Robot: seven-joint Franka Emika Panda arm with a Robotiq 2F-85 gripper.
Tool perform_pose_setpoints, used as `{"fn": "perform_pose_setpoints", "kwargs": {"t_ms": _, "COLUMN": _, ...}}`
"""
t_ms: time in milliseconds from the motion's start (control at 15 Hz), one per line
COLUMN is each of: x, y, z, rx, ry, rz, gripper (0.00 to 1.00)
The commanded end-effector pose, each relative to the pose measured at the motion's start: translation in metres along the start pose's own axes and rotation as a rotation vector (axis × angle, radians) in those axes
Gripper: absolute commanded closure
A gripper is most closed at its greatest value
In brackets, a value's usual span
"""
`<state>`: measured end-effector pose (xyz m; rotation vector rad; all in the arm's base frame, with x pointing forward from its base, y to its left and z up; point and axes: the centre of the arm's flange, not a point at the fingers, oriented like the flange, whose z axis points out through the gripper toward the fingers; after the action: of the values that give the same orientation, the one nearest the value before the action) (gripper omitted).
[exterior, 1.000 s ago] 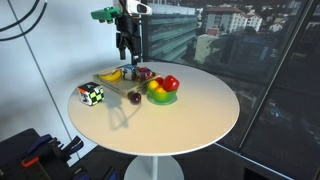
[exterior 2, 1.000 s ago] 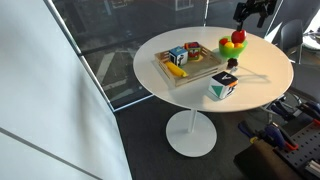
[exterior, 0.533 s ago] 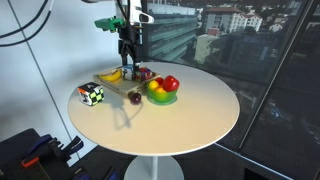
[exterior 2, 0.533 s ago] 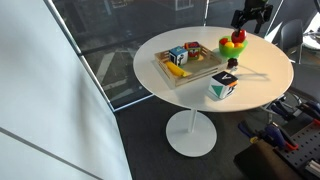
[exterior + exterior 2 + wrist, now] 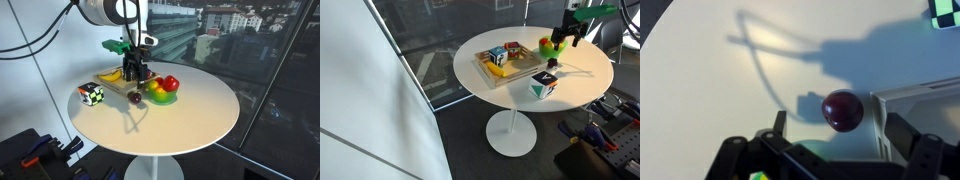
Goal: Pick up the brown plum toy from the table and put it in the green bowl
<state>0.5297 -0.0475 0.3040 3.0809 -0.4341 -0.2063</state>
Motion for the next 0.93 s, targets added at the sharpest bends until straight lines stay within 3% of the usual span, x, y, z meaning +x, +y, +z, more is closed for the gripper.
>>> {"fn": "perform_pose_setpoints", "kwargs": {"t_ms": 0, "x": 0.002, "y": 0.010, "z": 0.014, "rx": 0.007, "ry": 0.012, "rz": -0.022, "gripper": 0.00}}
{"fn": "perform_pose_setpoints", "kwargs": {"t_ms": 467, "x": 0.008, "y": 0.008, "z": 0.043, "rx": 0.010, "ry": 0.064, "rz": -0.022, "gripper": 0.00}}
{"fn": "perform_pose_setpoints", "kwargs": {"t_ms": 867, "x": 0.008, "y": 0.005, "z": 0.043, "rx": 0.018, "ry": 0.097, "rz": -0.048, "gripper": 0.00}}
